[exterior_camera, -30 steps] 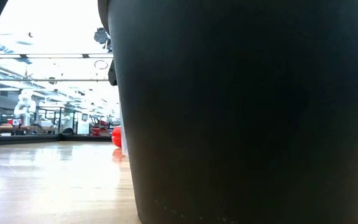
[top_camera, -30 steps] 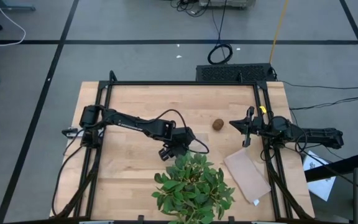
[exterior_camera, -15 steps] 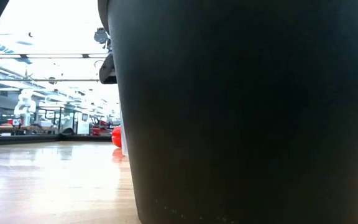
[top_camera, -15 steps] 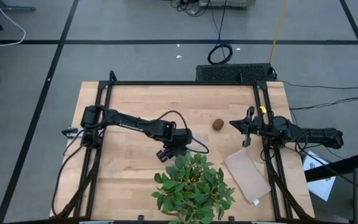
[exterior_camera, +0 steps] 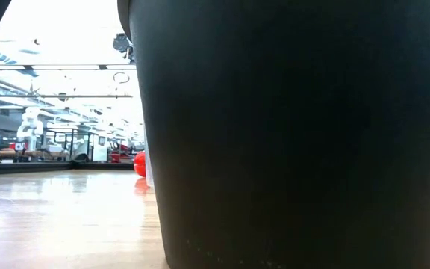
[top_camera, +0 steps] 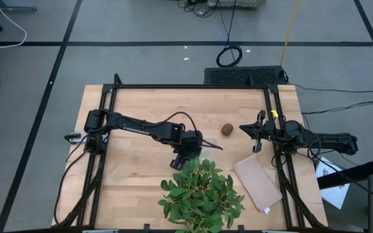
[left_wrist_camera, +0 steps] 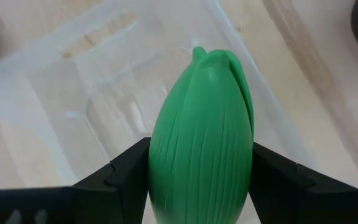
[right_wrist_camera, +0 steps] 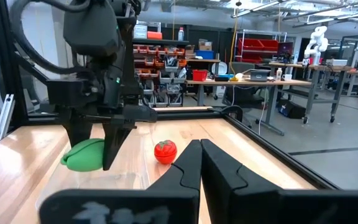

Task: Pick and placing Produce into tupperware
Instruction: Put the green corn into the transparent bin

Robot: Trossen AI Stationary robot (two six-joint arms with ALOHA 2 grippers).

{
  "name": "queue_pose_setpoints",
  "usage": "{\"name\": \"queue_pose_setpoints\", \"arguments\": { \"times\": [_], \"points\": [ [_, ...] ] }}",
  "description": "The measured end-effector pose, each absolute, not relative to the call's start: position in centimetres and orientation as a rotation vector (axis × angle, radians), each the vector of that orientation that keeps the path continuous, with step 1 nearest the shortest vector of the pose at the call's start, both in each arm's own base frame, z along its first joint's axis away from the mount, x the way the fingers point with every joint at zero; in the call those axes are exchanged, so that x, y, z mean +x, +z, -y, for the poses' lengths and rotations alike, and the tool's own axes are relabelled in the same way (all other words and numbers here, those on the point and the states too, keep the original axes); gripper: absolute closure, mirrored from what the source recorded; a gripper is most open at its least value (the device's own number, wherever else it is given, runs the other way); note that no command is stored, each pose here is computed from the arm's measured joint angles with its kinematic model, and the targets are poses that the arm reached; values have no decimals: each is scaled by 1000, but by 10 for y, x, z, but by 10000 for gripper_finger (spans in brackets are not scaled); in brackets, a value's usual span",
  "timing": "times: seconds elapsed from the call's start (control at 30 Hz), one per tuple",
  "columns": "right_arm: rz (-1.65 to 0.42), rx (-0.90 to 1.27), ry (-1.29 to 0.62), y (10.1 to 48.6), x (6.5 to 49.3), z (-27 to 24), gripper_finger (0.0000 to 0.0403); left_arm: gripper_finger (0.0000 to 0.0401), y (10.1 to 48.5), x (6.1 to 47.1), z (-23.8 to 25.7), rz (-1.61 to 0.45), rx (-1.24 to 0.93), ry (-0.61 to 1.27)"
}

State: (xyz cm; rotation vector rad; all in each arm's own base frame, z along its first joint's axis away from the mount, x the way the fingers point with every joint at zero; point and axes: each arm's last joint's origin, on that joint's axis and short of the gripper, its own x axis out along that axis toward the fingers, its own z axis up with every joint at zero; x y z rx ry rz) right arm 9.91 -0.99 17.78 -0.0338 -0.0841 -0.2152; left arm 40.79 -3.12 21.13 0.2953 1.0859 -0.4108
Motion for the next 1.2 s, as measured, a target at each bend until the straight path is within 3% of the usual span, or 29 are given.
{"name": "queue_pose_setpoints", "arguments": {
  "times": [0.37,1.2],
  "points": [
    [84,-34,-215,178,99,10,403,178,211,408,23,-1125,95,-250],
    [73,-34,-215,177,100,10,403,178,179,411,24,-1241,184,-258]
  ]
}}
